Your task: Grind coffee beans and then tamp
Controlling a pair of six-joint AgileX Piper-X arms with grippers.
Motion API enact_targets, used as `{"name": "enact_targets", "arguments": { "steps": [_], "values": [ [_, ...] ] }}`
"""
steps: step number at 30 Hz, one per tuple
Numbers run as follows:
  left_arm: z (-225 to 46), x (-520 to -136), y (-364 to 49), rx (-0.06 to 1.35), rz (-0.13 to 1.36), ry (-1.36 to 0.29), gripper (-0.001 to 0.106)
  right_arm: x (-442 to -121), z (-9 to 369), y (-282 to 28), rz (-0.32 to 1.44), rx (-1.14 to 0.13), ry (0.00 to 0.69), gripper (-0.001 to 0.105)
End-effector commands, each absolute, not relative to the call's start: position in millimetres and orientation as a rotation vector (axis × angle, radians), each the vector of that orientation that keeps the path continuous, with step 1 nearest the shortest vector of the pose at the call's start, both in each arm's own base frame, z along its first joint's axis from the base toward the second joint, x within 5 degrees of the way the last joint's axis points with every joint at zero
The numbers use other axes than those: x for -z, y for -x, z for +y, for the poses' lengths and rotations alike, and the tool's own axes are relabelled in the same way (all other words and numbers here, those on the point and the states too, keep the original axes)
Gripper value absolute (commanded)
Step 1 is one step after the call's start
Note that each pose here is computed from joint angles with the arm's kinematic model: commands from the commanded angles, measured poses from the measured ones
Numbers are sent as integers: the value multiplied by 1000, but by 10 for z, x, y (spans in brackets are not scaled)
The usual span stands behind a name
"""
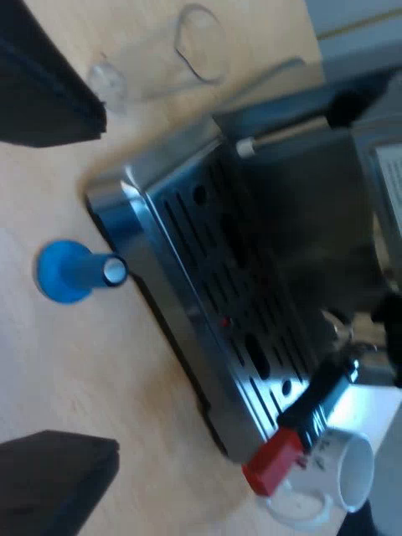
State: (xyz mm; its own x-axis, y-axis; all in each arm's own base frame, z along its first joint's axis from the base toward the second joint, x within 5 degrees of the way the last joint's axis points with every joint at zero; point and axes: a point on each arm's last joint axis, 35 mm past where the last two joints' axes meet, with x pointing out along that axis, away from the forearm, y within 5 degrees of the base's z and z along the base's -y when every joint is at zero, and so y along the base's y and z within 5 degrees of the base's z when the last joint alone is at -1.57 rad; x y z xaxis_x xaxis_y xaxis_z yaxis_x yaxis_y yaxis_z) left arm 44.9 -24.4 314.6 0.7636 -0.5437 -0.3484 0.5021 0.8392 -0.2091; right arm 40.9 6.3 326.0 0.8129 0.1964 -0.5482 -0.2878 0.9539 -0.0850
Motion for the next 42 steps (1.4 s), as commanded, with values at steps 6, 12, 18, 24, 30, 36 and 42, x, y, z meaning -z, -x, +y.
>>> {"name": "enact_targets", "arguments": {
  "steps": [6,12,18,24,30,36,42],
  "values": [
    [-417,-3219,-677,733,422,106,71,-3568,132,-539,542,-422,254,71],
    [-575,-3196,-845,851,470,104,71,-3587,207,-633,564,-536,291,71],
    [-697,-3168,-1020,904,488,98,71,-3562,330,-702,583,-679,333,71],
    [-771,-3042,-1116,977,497,107,70,-3534,492,-781,597,-794,394,71],
    [-779,-2914,-1129,983,510,109,68,-3455,706,-851,631,-855,499,71],
    [-781,-2913,-1132,983,503,108,68,-3268,990,-895,647,-872,484,71],
    [-781,-2913,-1132,983,503,108,68,-2976,1289,-843,594,-826,479,71]
  ]
}}
